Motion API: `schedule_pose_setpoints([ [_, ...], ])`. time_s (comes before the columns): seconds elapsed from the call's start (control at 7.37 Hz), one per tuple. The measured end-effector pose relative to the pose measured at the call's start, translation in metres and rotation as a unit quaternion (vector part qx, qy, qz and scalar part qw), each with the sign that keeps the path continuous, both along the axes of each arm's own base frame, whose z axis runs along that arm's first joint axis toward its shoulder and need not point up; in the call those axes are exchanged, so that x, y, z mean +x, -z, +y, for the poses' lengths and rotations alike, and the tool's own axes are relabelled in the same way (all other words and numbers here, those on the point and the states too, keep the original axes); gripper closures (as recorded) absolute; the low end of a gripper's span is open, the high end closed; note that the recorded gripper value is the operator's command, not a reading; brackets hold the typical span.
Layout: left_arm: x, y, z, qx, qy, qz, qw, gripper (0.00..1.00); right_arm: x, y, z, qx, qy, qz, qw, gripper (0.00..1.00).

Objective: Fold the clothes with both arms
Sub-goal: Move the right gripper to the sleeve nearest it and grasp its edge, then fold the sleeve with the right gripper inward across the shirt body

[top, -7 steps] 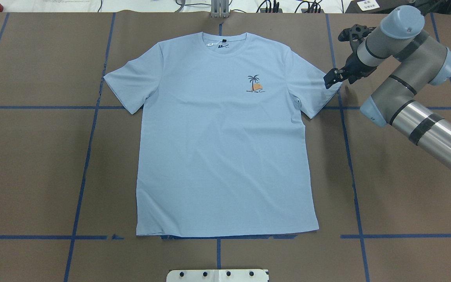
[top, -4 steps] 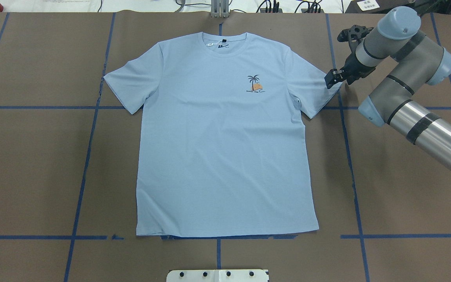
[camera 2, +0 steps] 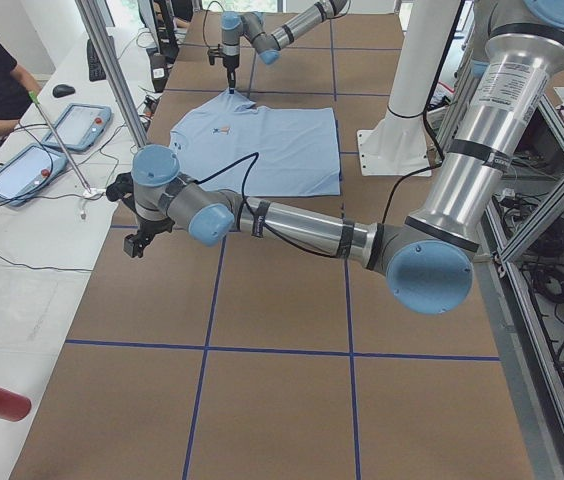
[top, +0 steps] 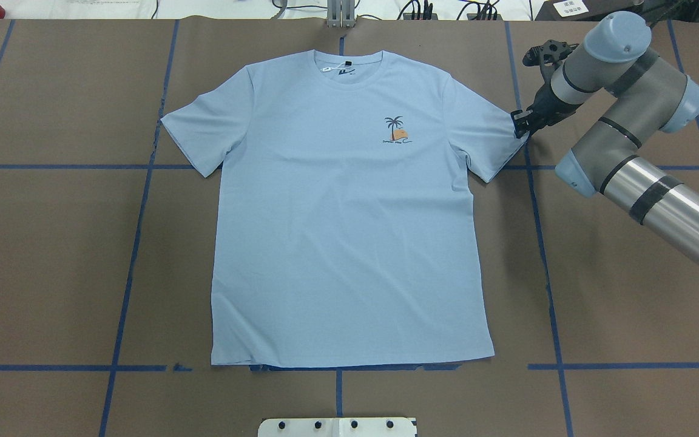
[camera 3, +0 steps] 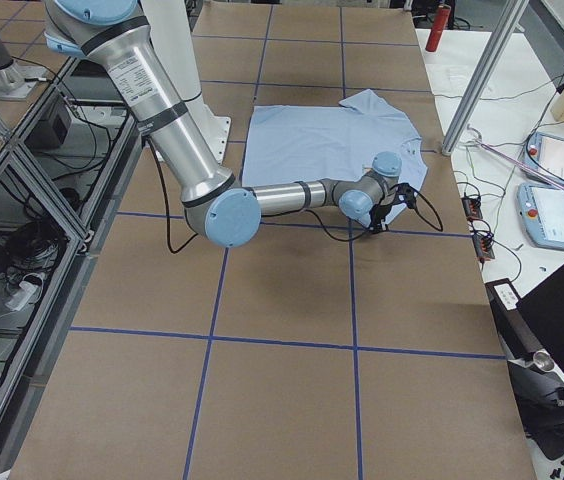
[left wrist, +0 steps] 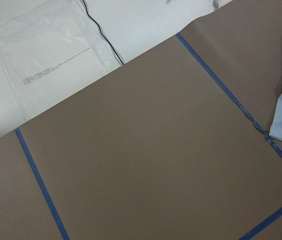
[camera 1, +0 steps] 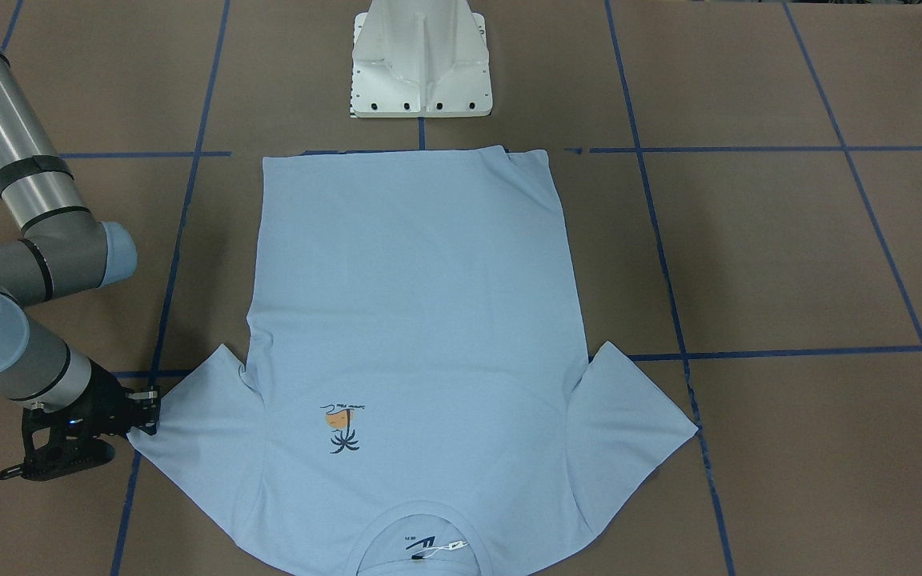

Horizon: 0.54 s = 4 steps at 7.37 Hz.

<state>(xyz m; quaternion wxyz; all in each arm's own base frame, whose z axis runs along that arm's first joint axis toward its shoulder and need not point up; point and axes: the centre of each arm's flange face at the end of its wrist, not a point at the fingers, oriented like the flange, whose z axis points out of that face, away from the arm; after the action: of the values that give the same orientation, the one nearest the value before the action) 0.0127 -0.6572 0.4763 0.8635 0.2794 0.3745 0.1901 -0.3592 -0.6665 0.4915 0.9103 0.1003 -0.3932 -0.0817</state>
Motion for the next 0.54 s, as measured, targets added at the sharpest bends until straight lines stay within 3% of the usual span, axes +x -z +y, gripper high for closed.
schedule_pose_setpoints([
  [0.27,0.000,0.003,-0.002,0.002,0.001,0.000,1.0000,0.00,-0.002,0.021,-0.004,-0.001,-0.014,-0.014,0.9998,1.00],
  [0.54,0.000,0.004,-0.002,0.002,0.001,0.000,1.0000,0.01,-0.009,0.070,-0.006,0.019,-0.019,-0.041,0.9988,1.00],
])
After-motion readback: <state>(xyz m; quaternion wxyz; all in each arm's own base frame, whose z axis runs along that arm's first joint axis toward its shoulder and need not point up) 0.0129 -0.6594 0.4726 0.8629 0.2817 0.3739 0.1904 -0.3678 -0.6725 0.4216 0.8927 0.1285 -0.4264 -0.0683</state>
